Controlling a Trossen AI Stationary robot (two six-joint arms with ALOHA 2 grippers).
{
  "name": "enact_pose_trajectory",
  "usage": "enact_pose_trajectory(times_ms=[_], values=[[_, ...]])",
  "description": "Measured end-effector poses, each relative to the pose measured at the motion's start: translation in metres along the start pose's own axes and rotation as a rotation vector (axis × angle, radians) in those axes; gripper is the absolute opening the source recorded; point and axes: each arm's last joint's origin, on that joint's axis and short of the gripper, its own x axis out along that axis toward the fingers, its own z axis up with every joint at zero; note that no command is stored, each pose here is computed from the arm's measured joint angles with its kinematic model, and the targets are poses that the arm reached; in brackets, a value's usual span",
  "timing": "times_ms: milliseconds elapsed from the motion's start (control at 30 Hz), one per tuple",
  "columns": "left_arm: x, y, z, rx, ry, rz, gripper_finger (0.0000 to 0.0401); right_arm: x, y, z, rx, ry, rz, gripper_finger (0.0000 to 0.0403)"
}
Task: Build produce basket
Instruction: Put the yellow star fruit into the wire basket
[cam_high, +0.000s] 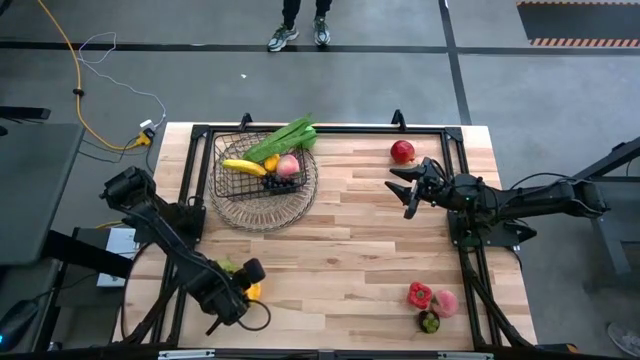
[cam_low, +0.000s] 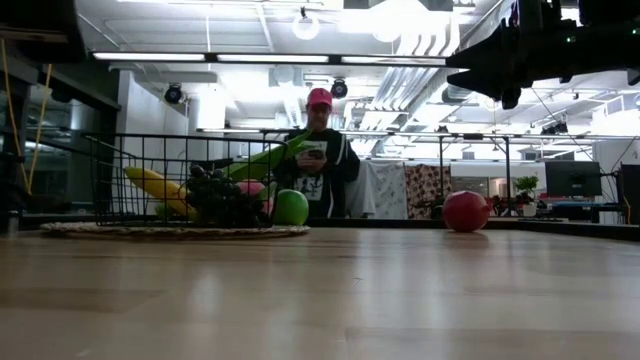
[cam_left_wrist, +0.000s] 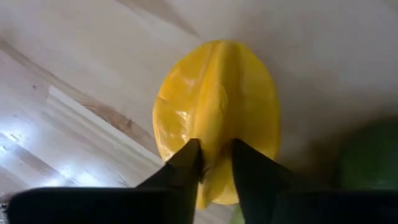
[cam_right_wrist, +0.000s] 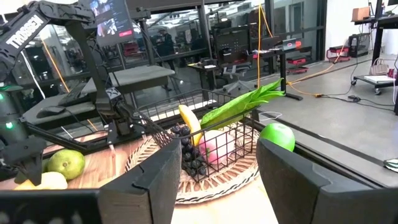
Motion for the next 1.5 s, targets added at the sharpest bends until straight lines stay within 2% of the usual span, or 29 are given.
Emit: enact_pose_trajectory(times_ms=[200, 300, 400, 567, 700, 800, 1067, 1200, 1333, 1500], values=[[0.0, 0.01, -0.002, -0.036, 0.004, 0.041, 0.001, 0.0, 0.0, -0.001, -0.018, 0.006, -0.001, 0.02], [-0.003, 0.018, -0.004, -0.058, 0.01, 0.103, 0.0009, 0.0, 0.0, -0.001, -0.021, 0.007, -0.001, 0.02], [-0.019, 0.029, -0.005, -0.099, -0.036, 0.176, 0.0011, 0.0, 0.0, -0.001, -0.022, 0.008, -0.002, 0.02], [-0.051, 0.052, -0.014, -0.223, -0.186, 0.342, 0.0008, 0.0, 0.0, -0.001, -0.022, 0.008, -0.001, 0.02], [-0.081, 0.074, -0.025, -0.372, -0.391, 0.505, 0.0007, 0.0, 0.0, -0.002, -0.023, 0.016, -0.002, 0.02], [-0.09, 0.087, -0.039, -0.428, -0.558, 0.598, 0.0006, 0.0, 0.0, -0.002, -0.024, 0.022, -0.003, 0.02], [-0.067, 0.106, -0.094, -0.528, -0.938, 0.821, 0.0006, 0.0, 0.0, -0.002, -0.024, 0.023, -0.004, 0.02], [-0.049, 0.106, -0.128, -0.661, -1.114, 0.97, 0.0005, 0.001, 0.0, -0.004, -0.03, 0.034, -0.005, 0.02], [-0.04, 0.107, -0.155, -0.8, -1.194, 1.099, 0.0005, 0.001, 0.0, -0.003, -0.029, 0.028, -0.013, 0.02], [-0.034, 0.112, -0.172, -0.95, -1.174, 1.15, 0.0005, 0.001, -0.001, -0.002, -0.009, 0.02, -0.018, 0.02]])
